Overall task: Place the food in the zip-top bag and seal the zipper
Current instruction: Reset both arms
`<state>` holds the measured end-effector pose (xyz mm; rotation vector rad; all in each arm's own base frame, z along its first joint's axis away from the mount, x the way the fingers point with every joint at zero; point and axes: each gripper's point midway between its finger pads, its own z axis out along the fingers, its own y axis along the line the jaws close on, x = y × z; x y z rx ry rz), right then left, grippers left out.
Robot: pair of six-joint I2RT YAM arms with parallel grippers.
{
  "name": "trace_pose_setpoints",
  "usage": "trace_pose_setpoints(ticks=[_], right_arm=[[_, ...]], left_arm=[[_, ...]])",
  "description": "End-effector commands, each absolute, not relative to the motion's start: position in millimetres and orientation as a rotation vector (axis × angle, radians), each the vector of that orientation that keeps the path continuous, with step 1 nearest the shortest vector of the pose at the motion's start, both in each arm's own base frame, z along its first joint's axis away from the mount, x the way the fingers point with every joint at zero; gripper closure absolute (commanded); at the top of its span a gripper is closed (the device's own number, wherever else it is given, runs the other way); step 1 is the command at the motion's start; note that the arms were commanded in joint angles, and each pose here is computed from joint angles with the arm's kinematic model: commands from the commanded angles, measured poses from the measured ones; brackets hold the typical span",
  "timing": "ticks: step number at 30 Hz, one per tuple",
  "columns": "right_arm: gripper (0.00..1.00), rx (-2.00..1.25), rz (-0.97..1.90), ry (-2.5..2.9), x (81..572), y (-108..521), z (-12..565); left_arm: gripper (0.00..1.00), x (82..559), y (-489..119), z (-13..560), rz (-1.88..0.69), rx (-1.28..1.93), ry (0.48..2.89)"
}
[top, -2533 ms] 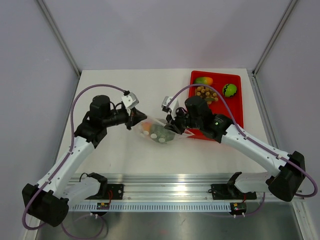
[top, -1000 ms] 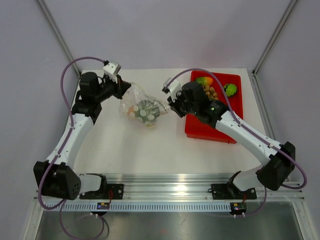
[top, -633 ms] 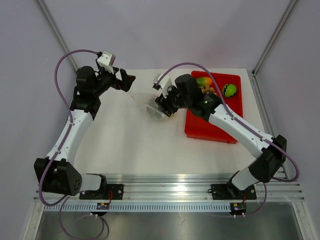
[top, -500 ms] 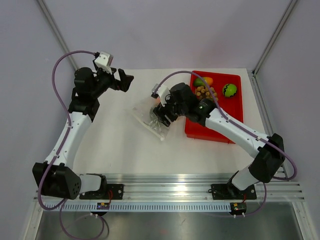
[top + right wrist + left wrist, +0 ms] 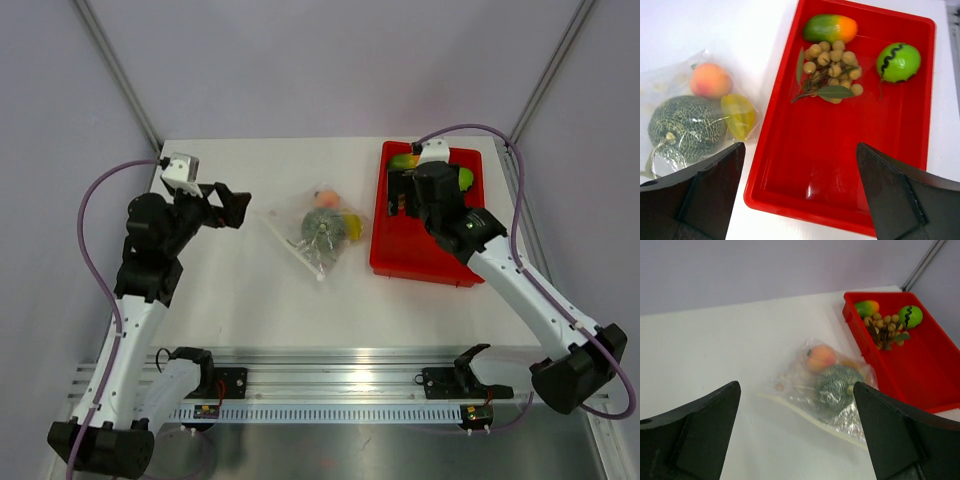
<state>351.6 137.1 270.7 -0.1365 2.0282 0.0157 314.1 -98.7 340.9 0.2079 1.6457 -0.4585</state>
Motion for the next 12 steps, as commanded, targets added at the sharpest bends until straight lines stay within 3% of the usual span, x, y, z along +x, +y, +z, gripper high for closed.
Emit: trace_pose_setpoints(ticks=[1,5,12], right_arm=[[0.01,0.107,-0.080,2.030,337,107,267],[0.00,0.188,-0.118,2.087,319,93,250],[0.00,0.215,-0.038,2.107,305,96,228]], left_arm=[[0.01,299,-92,309,-0.471,0.111,1.739],[0.01,289,-80,285,-0.427,0.036,1.759],[0.01,292,-86,299,-0.482,0.017,1.731]])
